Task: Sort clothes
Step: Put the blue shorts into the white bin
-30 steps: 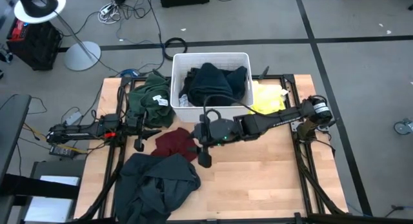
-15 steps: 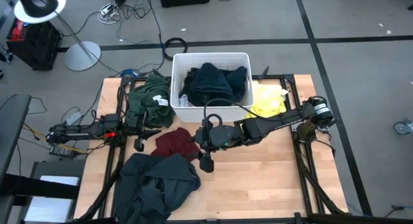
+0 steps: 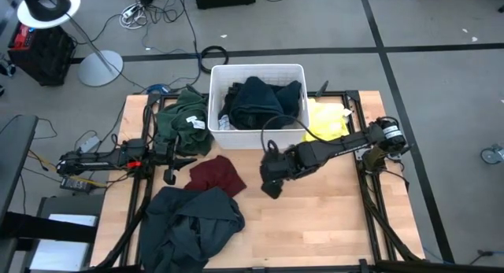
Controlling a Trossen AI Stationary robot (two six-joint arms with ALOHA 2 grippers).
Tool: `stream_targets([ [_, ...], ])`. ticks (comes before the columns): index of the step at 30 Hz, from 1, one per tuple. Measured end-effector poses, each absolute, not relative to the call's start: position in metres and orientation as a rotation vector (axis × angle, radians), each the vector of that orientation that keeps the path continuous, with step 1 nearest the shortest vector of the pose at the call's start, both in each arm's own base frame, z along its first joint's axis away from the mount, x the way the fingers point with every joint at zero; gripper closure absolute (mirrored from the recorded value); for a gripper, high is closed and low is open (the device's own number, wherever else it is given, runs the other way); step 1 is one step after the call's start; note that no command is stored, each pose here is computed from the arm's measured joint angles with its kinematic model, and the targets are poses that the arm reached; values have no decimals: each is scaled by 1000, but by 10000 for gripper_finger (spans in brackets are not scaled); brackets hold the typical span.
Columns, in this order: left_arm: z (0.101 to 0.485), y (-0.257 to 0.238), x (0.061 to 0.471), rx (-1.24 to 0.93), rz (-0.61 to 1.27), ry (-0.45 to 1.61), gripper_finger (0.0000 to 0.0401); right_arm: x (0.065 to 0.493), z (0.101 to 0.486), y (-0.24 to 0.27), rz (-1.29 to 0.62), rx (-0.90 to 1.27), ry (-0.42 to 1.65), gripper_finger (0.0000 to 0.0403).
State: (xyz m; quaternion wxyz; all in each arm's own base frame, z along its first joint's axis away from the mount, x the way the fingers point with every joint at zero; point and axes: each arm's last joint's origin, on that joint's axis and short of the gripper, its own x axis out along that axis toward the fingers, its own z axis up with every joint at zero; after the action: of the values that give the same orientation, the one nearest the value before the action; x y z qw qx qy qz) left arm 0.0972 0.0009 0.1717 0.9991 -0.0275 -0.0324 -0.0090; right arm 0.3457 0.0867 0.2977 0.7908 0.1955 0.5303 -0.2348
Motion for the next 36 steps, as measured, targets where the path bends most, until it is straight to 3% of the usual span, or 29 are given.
stream_targets([
  [9, 172, 1, 97, -55, -18, -65, 312, 293, 288, 113, -781, 319, 1382, 204],
  [24, 180, 1, 96, -56, -21, -147, 312, 254, 255, 159, -880, 389, 1428, 214],
  [30, 197, 1, 92, -298, -61, -329, 312, 257, 253, 166, -876, 486, 1383, 223],
  [36, 206, 2, 89, -632, -93, -382, 312, 263, 252, 172, -855, 596, 1319, 227],
])
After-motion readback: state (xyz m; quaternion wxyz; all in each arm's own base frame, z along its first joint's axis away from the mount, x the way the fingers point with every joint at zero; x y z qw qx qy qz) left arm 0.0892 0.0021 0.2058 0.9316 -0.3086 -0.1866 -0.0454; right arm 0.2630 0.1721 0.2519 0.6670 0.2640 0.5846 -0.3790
